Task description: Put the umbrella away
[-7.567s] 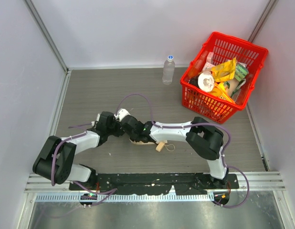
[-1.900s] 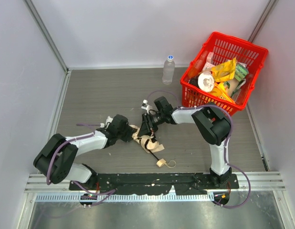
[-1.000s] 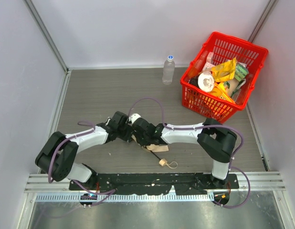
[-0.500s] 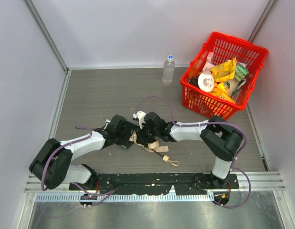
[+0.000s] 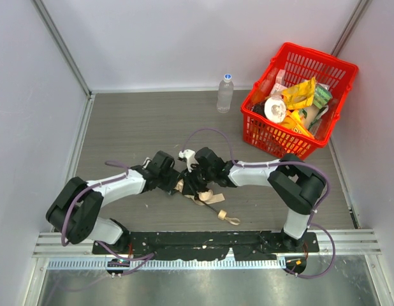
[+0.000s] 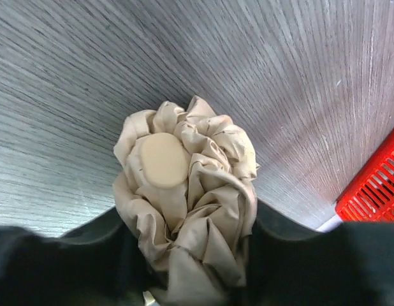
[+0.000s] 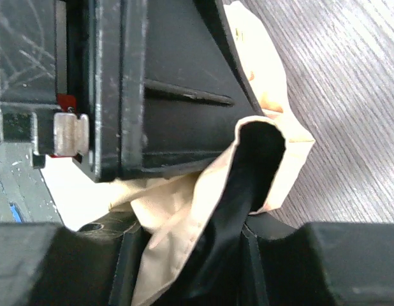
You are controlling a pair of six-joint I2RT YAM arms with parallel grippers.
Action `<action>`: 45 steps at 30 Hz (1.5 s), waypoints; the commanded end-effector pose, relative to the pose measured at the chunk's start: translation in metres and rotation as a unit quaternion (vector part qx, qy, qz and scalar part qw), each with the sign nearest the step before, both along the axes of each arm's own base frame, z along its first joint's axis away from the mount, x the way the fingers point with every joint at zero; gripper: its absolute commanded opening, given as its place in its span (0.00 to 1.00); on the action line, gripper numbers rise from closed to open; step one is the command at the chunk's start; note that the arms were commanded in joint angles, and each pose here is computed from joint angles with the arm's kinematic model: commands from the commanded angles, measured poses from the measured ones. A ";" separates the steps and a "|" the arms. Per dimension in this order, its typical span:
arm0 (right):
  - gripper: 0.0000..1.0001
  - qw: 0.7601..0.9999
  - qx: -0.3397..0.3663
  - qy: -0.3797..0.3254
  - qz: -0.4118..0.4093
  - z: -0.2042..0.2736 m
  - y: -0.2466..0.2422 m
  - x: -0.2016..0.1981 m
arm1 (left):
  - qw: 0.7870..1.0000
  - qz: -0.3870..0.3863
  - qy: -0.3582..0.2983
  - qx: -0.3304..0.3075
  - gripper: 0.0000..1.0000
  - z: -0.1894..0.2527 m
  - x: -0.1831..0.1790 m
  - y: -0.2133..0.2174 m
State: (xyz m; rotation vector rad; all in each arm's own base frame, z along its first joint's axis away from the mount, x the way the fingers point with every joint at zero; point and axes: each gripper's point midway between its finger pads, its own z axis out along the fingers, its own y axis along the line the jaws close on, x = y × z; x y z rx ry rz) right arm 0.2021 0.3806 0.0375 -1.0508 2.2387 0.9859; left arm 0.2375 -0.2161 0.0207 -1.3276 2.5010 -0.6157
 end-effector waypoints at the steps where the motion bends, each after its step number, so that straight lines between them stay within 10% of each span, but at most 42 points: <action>1: 0.01 0.991 0.100 -0.020 0.085 0.067 0.030 -0.021 | 0.995 -0.003 0.009 0.101 0.36 -0.048 -0.021 0.045; 4: 0.01 0.991 0.103 -0.007 0.091 0.072 0.031 -0.024 | 0.997 -0.005 -0.034 0.073 0.04 -0.033 -0.012 0.039; 7: 0.06 0.994 0.088 0.005 0.060 0.072 0.029 -0.019 | 0.997 0.008 -0.065 0.037 0.00 -0.015 -0.008 0.035; 10: 0.64 0.997 0.046 0.055 -0.023 0.071 0.018 -0.012 | 0.995 0.029 -0.090 0.017 0.00 0.002 -0.006 0.038; 12: 0.76 0.992 0.052 0.086 -0.071 0.080 0.016 -0.012 | 0.993 0.039 -0.112 0.008 0.00 0.013 -0.002 0.039; 26: 0.82 0.974 0.101 0.036 -0.198 0.195 -0.036 -0.001 | 0.906 0.088 -0.392 -0.130 0.00 0.153 0.070 0.025; 45: 0.90 0.822 0.224 0.134 -0.506 0.212 -0.178 0.076 | 0.766 0.105 -0.559 -0.301 0.00 0.371 0.054 0.039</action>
